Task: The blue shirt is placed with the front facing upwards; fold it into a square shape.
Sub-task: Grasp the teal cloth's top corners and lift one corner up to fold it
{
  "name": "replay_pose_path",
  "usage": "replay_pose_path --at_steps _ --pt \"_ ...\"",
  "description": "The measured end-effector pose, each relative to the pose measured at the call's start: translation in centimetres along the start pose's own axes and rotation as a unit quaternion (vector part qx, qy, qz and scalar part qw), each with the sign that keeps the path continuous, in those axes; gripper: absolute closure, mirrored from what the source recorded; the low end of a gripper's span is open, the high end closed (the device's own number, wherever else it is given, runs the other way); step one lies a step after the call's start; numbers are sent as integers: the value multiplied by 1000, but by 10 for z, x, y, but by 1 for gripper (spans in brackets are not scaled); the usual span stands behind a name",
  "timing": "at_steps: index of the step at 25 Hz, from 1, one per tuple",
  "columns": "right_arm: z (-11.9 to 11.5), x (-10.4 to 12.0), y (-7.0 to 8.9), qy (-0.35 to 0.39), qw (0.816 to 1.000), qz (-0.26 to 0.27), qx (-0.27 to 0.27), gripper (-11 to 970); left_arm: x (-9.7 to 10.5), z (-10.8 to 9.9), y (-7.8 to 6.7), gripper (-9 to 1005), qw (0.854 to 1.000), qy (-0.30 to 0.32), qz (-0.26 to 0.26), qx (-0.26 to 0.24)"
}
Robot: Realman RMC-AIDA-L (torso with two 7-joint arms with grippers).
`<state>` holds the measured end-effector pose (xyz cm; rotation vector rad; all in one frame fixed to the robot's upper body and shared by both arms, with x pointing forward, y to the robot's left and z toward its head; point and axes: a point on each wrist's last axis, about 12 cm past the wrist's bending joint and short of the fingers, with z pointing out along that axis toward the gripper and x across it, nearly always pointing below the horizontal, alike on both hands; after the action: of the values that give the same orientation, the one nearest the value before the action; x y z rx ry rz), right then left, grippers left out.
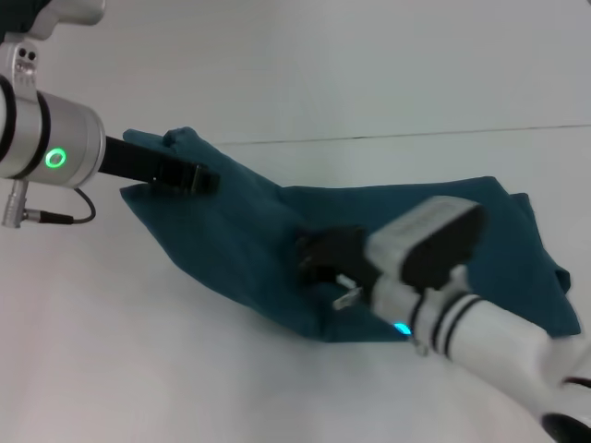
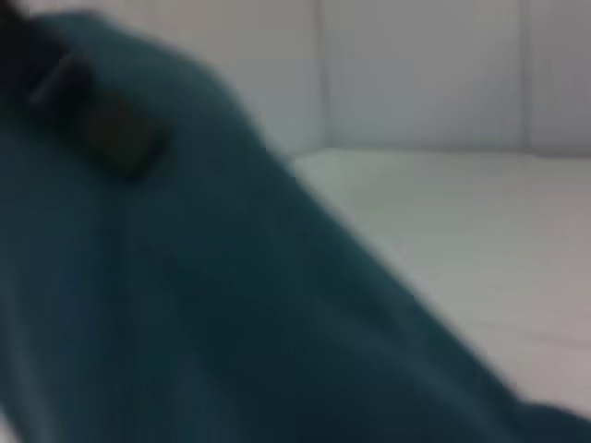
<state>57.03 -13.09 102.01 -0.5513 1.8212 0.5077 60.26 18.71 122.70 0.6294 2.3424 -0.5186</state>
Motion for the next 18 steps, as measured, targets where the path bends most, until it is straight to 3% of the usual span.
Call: replay_pose_path --at_steps 8,11,13,18 --pt "22 -11 39 46 996 -28 -69 944 -5 -8 -2 872 1000 -10 9 -4" --pt "22 -13 46 38 996 -20 -78 944 -5 -9 -2 872 1000 -11 10 -5" --pt "16 -9 41 27 998 4 -63 943 -5 -9 -2 872 1000 -11 10 -5" --pt "-9 5 8 -23 998 66 12 943 -5 -12 2 872 1000 -16 6 -7"
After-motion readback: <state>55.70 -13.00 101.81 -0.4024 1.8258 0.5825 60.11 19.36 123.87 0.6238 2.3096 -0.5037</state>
